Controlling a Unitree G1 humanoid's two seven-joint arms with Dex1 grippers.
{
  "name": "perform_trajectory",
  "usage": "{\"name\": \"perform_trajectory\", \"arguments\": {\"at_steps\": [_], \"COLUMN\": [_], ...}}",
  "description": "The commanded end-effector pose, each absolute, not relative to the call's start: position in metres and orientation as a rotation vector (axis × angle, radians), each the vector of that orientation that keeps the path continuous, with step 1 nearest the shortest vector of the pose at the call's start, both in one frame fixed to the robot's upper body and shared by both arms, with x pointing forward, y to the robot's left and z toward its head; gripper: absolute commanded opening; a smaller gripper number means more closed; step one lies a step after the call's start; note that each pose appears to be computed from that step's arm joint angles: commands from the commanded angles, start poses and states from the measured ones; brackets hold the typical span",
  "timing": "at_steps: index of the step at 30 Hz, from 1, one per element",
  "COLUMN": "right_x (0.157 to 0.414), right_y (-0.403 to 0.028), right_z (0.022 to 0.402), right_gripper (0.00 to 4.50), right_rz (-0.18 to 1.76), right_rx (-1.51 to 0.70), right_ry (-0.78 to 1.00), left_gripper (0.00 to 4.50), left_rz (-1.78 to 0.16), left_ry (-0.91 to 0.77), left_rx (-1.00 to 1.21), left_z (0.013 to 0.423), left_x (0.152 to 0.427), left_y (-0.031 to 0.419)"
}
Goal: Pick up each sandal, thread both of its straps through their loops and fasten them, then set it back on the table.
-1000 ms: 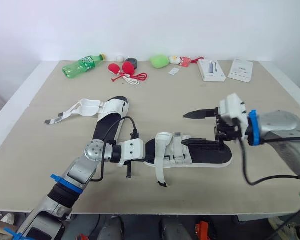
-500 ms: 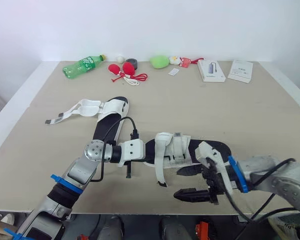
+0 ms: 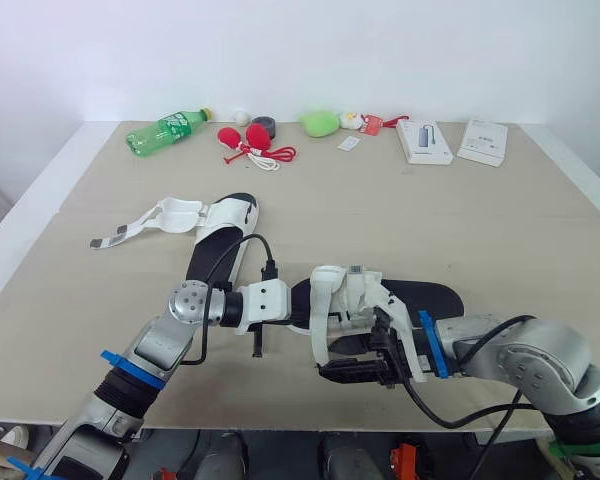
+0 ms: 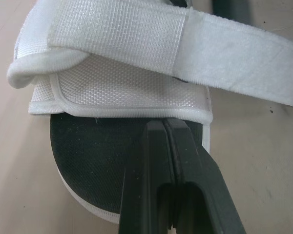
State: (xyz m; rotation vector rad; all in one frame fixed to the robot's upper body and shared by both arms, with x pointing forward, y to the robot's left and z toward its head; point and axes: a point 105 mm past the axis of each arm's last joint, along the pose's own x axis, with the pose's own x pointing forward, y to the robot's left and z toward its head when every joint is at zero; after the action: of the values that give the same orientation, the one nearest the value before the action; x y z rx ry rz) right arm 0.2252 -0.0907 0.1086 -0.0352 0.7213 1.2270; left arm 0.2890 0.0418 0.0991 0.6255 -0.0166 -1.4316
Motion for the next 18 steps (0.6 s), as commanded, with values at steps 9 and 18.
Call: {"name": "perform_trajectory", "arguments": {"at_steps": [9,18], "right_x": [0.233,0.263], "right_y": [-0.082,-0.084], "right_z": [0.106,0.184], "right_gripper": [0.02,0.02], "right_rz": [1.197,1.246], "right_rx": [-0.033,0.063], "right_ry": [0.733,0.575], "left_gripper": [0.00,0.00], "left_rz": [-1.496,-1.498], "left_ry": [0.137,0.138], "left_rx": [0.621,0.621], "left_z": [0.064,0.063], "left_x": [0.275,0.275], "left_y": [0.043,0.043]}}
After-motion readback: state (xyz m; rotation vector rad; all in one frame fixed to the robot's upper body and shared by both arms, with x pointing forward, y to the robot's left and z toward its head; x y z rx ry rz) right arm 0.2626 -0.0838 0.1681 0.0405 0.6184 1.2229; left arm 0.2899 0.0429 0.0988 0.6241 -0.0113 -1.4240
